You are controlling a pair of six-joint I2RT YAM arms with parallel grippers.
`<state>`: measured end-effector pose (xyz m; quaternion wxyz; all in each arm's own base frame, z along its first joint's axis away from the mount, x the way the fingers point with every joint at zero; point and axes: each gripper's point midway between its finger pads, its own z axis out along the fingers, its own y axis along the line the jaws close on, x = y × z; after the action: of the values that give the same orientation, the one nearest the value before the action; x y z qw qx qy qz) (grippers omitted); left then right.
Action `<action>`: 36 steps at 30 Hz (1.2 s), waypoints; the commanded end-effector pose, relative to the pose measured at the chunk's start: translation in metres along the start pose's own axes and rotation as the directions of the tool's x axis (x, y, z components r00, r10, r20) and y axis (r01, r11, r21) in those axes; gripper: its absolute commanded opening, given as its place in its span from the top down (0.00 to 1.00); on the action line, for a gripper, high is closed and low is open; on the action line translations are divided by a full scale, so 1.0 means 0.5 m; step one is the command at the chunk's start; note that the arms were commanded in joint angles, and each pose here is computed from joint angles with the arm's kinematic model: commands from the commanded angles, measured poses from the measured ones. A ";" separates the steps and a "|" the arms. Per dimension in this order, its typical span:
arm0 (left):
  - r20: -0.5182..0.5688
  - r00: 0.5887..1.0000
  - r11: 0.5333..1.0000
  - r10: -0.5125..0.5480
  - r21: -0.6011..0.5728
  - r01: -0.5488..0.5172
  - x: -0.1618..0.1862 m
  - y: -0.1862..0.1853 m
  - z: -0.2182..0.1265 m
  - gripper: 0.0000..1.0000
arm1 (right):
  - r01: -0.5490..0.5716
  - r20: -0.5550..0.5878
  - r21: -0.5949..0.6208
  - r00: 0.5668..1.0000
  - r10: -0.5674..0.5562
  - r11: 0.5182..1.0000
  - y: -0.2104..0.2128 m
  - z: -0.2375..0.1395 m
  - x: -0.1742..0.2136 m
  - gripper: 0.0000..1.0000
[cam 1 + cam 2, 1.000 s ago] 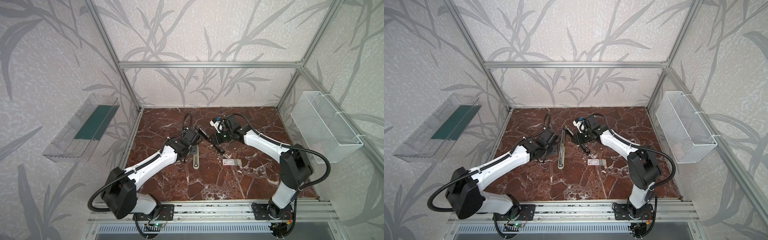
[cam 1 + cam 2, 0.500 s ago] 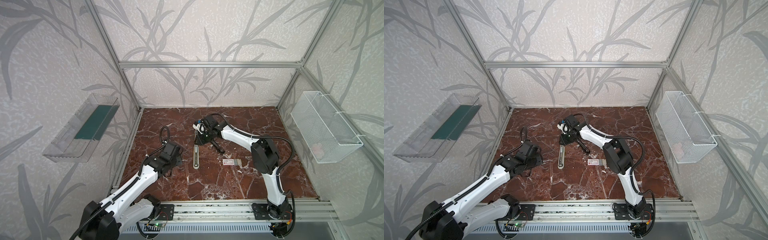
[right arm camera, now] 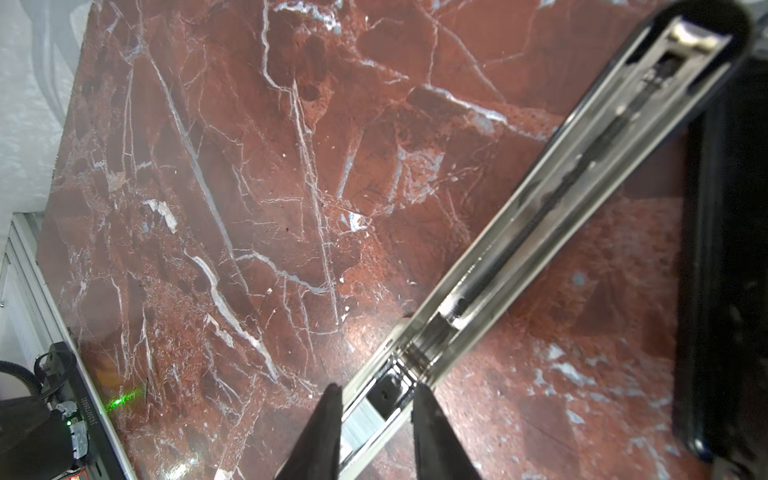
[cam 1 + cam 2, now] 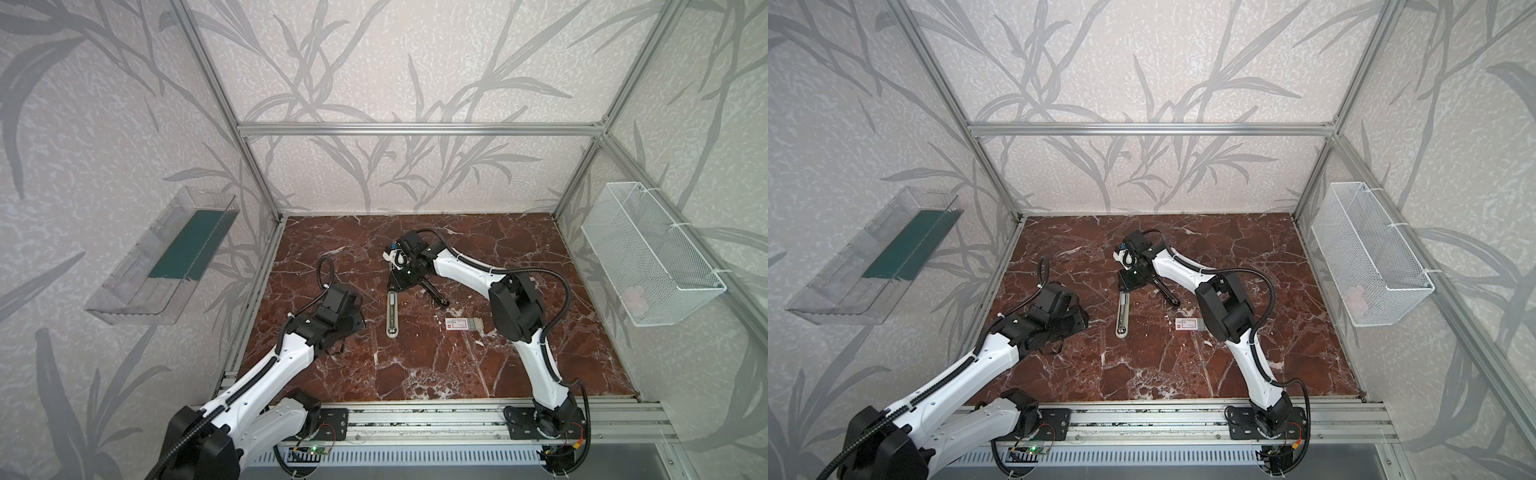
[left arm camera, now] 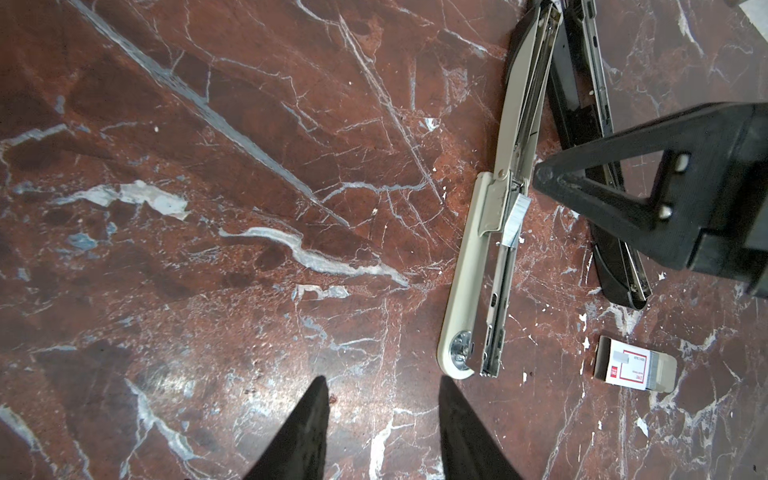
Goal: Load the staples into the stapler
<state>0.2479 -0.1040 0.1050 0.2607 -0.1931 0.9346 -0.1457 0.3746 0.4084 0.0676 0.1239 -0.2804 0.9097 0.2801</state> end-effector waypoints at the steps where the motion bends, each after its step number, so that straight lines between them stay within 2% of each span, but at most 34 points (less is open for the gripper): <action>1: -0.005 1.000 1.000 -0.018 -0.005 0.018 0.003 0.006 0.007 0.55 | 0.025 -0.027 -0.013 0.999 -0.025 1.000 0.015 0.012 0.009 0.68; 36: -0.014 0.999 0.999 -0.035 -0.023 0.035 0.011 0.022 0.024 0.57 | 0.027 -0.103 -0.049 0.994 -0.032 0.998 0.049 0.021 0.089 0.68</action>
<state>0.2480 -0.1036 0.0917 0.2480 -0.2017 0.9362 -0.1463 0.3449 0.4173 0.0538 0.0978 -0.3070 0.9011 0.2900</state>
